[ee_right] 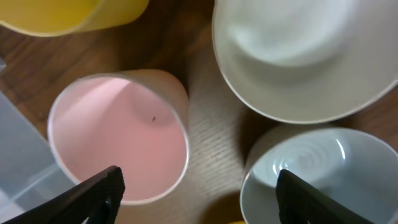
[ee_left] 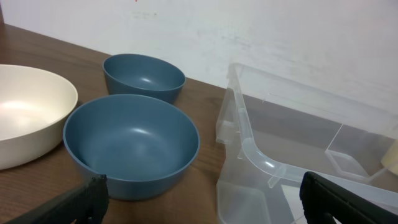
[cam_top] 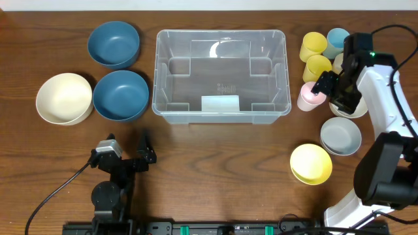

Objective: Pack container
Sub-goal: 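Move the right gripper over the white bowl and grasp its rim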

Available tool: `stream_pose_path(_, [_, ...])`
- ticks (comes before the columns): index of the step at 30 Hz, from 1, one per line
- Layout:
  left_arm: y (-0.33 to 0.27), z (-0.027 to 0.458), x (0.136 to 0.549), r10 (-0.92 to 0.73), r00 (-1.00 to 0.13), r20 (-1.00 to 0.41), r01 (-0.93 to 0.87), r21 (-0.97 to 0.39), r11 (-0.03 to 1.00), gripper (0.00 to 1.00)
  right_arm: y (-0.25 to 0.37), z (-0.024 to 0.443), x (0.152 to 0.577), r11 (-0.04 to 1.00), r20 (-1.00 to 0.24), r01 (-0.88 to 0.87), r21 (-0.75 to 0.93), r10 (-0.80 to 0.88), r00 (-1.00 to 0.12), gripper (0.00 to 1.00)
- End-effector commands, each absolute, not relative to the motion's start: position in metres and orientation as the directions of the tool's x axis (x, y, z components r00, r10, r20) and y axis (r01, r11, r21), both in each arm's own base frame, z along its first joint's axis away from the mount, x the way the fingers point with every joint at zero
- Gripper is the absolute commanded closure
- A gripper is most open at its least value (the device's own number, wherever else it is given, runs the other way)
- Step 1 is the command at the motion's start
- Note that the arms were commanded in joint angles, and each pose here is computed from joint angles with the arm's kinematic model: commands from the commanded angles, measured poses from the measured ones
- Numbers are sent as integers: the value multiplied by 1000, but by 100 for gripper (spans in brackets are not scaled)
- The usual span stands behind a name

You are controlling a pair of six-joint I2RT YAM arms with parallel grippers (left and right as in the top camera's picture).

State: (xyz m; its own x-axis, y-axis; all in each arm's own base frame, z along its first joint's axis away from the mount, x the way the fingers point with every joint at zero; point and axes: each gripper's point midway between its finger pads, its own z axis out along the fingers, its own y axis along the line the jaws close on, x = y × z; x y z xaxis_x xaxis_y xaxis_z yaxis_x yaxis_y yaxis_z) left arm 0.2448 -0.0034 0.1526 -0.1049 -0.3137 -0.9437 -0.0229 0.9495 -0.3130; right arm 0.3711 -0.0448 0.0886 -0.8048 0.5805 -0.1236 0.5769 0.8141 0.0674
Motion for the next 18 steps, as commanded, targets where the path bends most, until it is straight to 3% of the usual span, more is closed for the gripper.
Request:
stream_pose_path(1, [-1, 137, 244, -298, -146, -943, -49, -294, 954, 2, -48, 85, 370, 795, -126, 603, 65, 606, -786, 21])
stream_pose_path(18, [-1, 137, 244, -298, -146, -943, -49, -294, 954, 2, -62, 109, 369, 810, -165, 572, 132, 587, -793, 11])
